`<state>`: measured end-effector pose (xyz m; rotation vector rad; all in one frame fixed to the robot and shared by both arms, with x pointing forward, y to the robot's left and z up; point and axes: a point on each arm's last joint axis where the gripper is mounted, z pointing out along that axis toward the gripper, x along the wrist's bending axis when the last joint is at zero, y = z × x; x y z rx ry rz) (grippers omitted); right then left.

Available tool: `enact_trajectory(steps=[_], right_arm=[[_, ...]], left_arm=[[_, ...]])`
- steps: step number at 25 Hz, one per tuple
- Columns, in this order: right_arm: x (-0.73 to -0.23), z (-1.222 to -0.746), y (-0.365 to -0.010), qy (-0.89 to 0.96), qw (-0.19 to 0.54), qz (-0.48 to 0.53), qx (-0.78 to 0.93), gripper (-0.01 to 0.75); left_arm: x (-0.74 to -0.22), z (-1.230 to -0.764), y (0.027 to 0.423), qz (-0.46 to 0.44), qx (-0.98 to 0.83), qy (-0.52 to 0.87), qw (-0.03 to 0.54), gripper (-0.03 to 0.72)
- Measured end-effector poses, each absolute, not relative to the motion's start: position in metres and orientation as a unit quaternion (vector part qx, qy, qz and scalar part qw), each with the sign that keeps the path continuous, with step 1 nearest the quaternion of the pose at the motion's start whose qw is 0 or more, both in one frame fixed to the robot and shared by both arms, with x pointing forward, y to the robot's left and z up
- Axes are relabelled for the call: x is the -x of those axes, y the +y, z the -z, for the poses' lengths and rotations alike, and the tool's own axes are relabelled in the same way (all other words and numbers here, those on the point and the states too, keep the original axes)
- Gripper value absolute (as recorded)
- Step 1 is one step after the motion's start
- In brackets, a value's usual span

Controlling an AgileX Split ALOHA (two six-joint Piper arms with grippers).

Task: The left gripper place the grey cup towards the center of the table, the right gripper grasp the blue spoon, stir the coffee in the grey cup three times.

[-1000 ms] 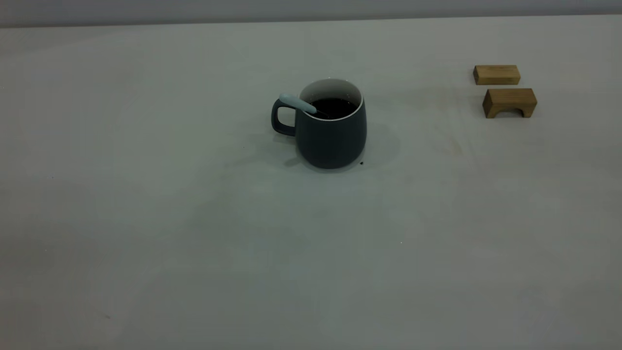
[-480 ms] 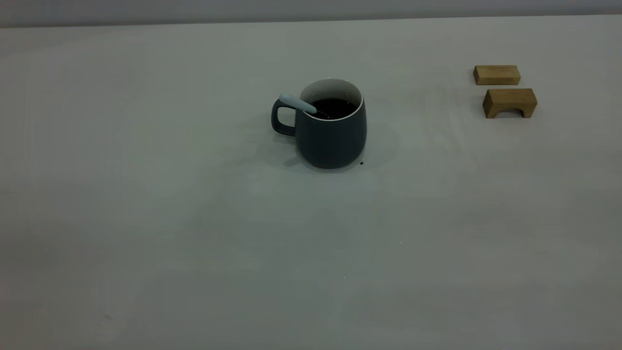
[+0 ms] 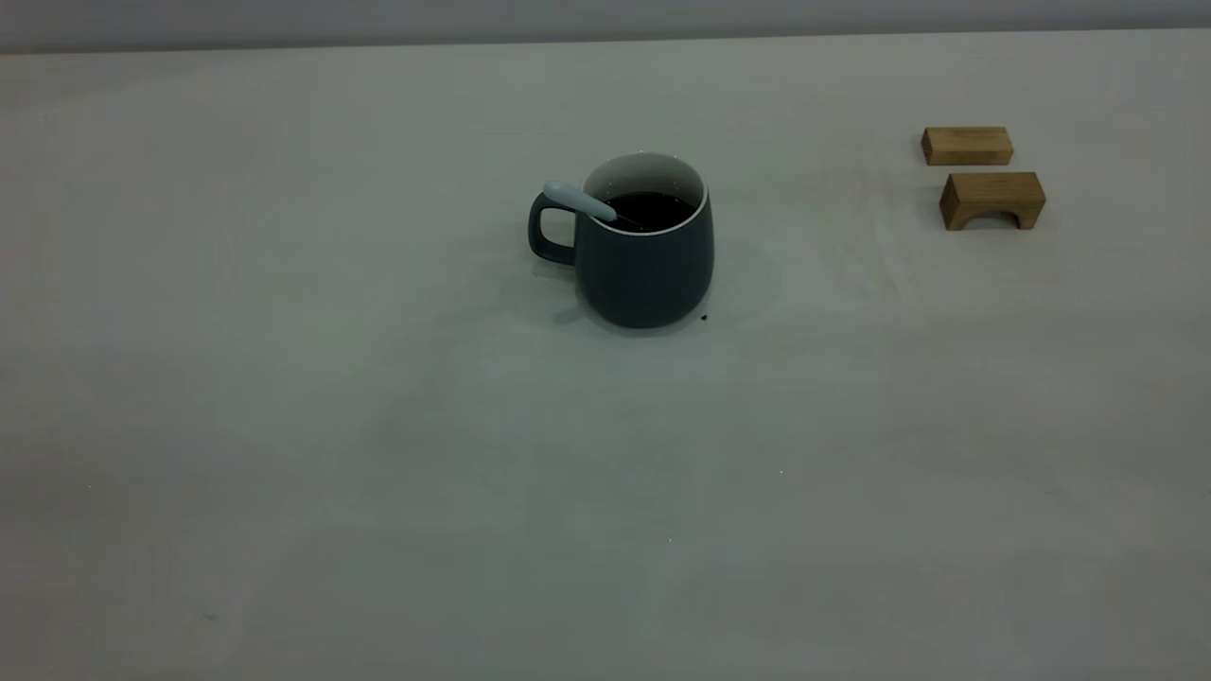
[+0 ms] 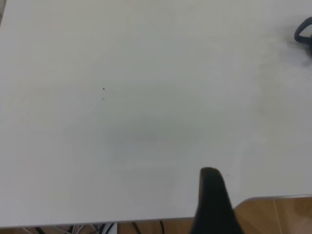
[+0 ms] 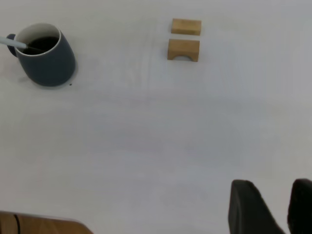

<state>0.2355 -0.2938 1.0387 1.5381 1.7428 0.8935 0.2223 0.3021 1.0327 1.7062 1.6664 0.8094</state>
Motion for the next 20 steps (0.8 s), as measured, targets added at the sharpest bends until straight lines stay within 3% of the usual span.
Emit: enact_trajectory(steps=[20], right_arm=[[-0.2361,-1.0382,-0.2935,0.663,0.319,-0.343,-0.584,0.241]], left_arm=[[-0.2223,-1.0327,0.3021,-0.306,-0.645,0.63,0.306,0.563]])
